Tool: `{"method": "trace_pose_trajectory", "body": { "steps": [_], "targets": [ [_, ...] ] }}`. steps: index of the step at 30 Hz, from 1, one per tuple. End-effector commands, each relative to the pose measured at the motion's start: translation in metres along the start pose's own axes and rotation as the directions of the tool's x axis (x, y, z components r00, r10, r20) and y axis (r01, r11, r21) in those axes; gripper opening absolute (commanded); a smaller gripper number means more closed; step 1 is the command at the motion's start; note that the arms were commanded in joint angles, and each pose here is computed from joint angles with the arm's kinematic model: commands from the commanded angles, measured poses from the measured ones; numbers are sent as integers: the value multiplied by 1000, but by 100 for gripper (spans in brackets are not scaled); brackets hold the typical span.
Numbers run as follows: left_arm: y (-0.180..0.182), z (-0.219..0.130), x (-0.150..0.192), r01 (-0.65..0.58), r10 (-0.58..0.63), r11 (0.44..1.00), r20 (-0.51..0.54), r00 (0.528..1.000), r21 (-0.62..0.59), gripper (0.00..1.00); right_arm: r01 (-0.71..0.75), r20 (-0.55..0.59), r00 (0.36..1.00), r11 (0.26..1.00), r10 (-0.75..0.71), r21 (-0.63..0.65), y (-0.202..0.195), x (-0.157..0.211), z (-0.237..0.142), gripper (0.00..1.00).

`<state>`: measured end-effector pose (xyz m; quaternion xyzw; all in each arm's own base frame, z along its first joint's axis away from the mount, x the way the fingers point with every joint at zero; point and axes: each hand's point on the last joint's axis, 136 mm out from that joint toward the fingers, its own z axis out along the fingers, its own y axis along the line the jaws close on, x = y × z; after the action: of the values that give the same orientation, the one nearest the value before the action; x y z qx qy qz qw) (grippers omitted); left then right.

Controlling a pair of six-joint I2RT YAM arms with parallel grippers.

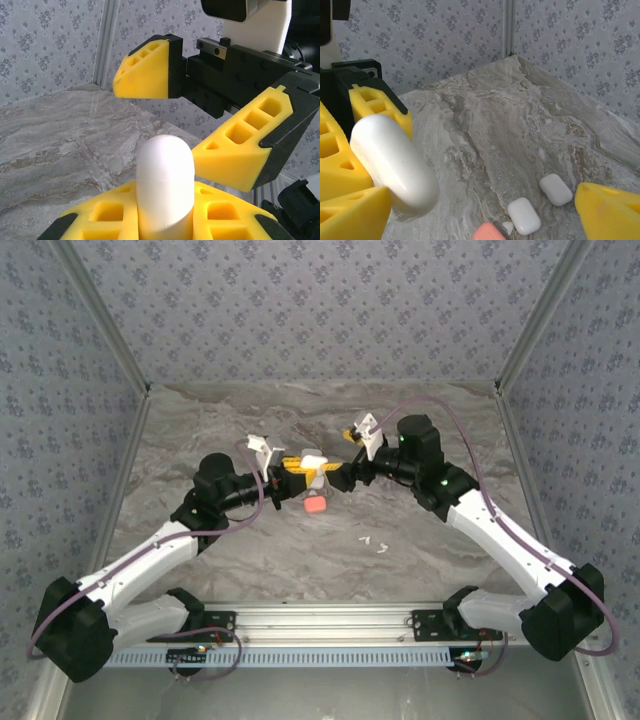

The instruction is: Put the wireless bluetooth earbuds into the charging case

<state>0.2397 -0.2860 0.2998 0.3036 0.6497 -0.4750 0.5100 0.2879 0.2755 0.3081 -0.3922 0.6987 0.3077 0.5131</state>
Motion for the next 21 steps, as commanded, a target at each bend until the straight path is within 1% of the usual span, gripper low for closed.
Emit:
{"method": "trace_pose_trajectory", "body": {
  "steps": [1,8,15,18,21],
  "targets": [
    [-17,2,-16,-60,59,996,25,998,68,0,-7,11,1000,999,6,49,-11,-14,-1,96],
    [-20,4,-13,-68,67,995,12,998,78,0,-8,-15,1000,995,10,101,-24,-14,3,96],
    [-16,6,-10,-68,68,995,0,998,67,0,-20,-15,1000,995,22,103,-30,-18,2,96],
    [-12,6,-8,-68,69,997,-6,998,45,0,-30,-3,1000,995,30,97,-28,-23,-6,96],
    [-3,5,-5,-72,72,997,-8,997,-7,0,-54,18,998,991,52,123,-30,-26,-22,98]
  ]
}}
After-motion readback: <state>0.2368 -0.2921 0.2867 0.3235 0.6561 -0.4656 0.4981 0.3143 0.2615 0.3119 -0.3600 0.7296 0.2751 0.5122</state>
